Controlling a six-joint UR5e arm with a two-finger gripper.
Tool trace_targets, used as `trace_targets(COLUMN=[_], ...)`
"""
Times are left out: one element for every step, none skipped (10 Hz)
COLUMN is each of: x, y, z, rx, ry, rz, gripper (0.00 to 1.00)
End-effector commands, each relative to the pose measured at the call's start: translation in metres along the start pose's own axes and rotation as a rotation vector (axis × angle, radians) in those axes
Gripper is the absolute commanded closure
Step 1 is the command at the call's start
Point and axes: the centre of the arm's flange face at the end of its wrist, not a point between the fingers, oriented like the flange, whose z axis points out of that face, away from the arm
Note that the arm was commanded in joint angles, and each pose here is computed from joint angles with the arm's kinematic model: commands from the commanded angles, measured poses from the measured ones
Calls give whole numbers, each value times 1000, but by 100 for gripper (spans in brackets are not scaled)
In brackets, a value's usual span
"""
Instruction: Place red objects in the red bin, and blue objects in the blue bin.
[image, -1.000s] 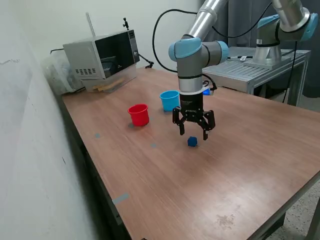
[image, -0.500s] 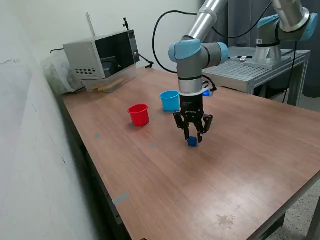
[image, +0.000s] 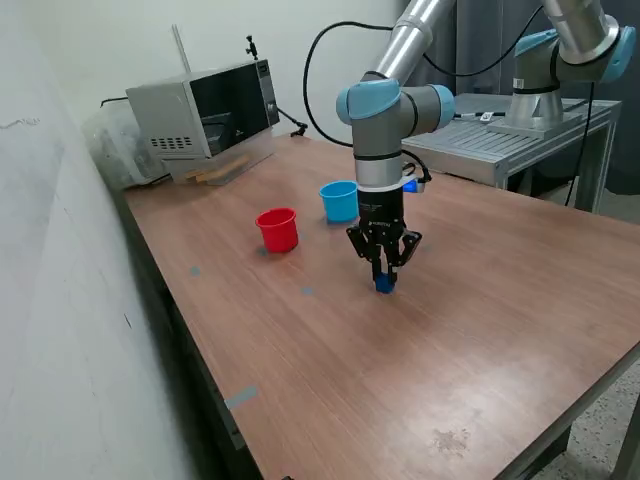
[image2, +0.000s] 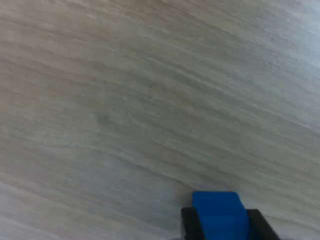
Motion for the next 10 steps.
trace_targets(x=[-1, 1, 2, -7, -26, -53, -85, -137, -180, -211], y=[-1, -3, -7, -17, -32, -51, -70, -103, -129, -149], z=[-14, -41, -72, -105, -133, -149, -153, -151, -147, -144], rx=[-4, -27, -55, -69, -85, -86, -77, -50, -31, -17], ry=[-9, -17, -26, -36, -49, -58, -64, -69, -72, -74], rz=[0, -1, -1, 16, 49, 96, 148, 228, 284, 340], gripper=[100, 100, 100, 100, 100, 100, 100, 100, 100, 100])
